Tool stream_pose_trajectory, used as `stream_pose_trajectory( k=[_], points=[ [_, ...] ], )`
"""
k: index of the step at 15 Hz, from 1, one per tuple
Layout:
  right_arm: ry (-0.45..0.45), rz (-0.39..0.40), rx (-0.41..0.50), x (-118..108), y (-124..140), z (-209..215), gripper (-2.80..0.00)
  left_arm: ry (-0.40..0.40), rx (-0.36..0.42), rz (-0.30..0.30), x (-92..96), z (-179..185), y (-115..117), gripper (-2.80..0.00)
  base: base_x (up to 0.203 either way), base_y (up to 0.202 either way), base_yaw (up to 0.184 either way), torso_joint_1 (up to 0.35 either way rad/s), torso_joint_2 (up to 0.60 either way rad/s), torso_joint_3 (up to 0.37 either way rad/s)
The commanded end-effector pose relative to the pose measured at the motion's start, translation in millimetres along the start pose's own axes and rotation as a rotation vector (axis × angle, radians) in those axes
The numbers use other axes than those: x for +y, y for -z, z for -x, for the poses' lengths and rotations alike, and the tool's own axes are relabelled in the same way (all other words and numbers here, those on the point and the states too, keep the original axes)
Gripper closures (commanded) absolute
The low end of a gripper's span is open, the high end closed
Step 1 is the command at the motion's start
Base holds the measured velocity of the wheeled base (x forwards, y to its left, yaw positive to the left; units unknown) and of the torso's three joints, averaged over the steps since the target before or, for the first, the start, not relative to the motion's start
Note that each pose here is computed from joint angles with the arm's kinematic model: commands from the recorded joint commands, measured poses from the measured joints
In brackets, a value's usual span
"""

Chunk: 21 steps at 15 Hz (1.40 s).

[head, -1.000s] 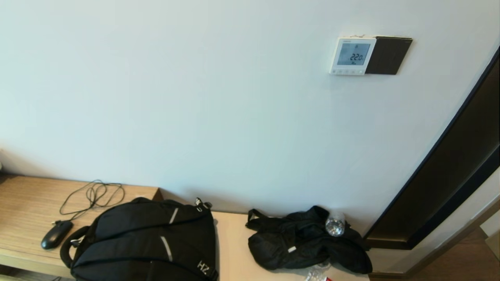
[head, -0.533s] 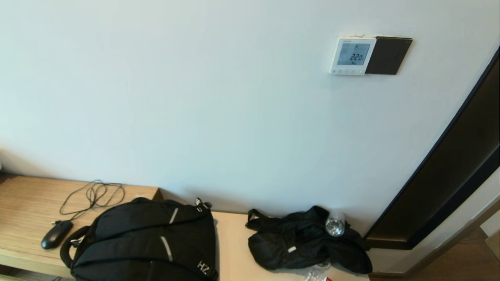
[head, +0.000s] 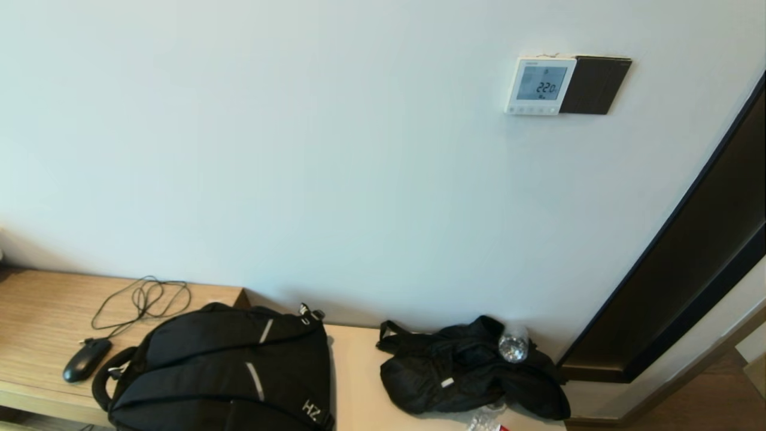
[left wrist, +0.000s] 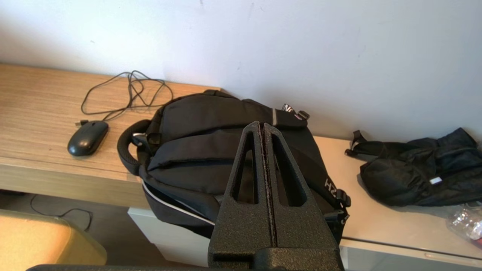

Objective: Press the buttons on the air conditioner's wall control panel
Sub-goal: Turn off the central air conditioner

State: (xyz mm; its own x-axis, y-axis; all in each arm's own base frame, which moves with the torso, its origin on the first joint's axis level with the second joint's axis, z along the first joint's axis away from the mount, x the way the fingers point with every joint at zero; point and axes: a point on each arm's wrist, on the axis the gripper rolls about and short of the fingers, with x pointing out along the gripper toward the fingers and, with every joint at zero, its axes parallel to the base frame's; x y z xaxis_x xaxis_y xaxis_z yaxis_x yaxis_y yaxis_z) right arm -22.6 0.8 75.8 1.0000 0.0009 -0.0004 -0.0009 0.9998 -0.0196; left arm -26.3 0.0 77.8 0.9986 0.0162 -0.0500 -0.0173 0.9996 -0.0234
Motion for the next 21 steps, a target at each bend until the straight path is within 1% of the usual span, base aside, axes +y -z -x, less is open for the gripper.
stream_pose_trajectory(
  k=[1,14,16,17,19,20,21],
  points=[
    [-0.001,0.000,0.001,0.0,-0.1,-0.1,0.00,-0.001,0.001,0.001,0.0,0.0,0.0,0.00,0.000,0.000,0.000,0.000,0.00,0.000],
    [-0.001,0.002,0.001,0.0,0.1,-0.2,0.00,-0.001,0.001,0.001,0.0,0.0,0.0,0.00,0.000,0.000,0.000,0.000,0.00,0.000],
    [0.007,0.013,-0.007,-0.2,-0.9,-0.1,0.00,-0.001,0.001,0.001,0.0,0.0,0.0,0.00,0.000,0.000,0.000,0.000,0.00,0.000],
    [0.019,0.025,-0.015,-0.5,-3.8,0.8,0.00,-0.001,0.001,0.001,0.0,0.0,0.0,0.00,0.000,0.000,0.000,0.000,0.00,0.000],
    [0.013,0.039,-0.079,-0.6,-27.6,9.5,0.00,-0.001,0.001,0.001,0.0,0.0,0.0,0.00,0.000,0.000,0.000,0.000,0.00,0.000],
    [0.007,0.052,-0.085,-0.7,-42.1,15.2,0.00,-0.001,0.001,0.001,0.0,0.0,0.0,0.00,0.000,0.000,0.000,0.000,0.00,0.000],
    [0.002,0.062,-0.057,-0.9,-54.9,16.0,0.00,-0.001,0.001,0.001,0.0,0.0,0.0,0.00,0.000,0.000,0.000,0.000,0.00,0.000]
  ],
)
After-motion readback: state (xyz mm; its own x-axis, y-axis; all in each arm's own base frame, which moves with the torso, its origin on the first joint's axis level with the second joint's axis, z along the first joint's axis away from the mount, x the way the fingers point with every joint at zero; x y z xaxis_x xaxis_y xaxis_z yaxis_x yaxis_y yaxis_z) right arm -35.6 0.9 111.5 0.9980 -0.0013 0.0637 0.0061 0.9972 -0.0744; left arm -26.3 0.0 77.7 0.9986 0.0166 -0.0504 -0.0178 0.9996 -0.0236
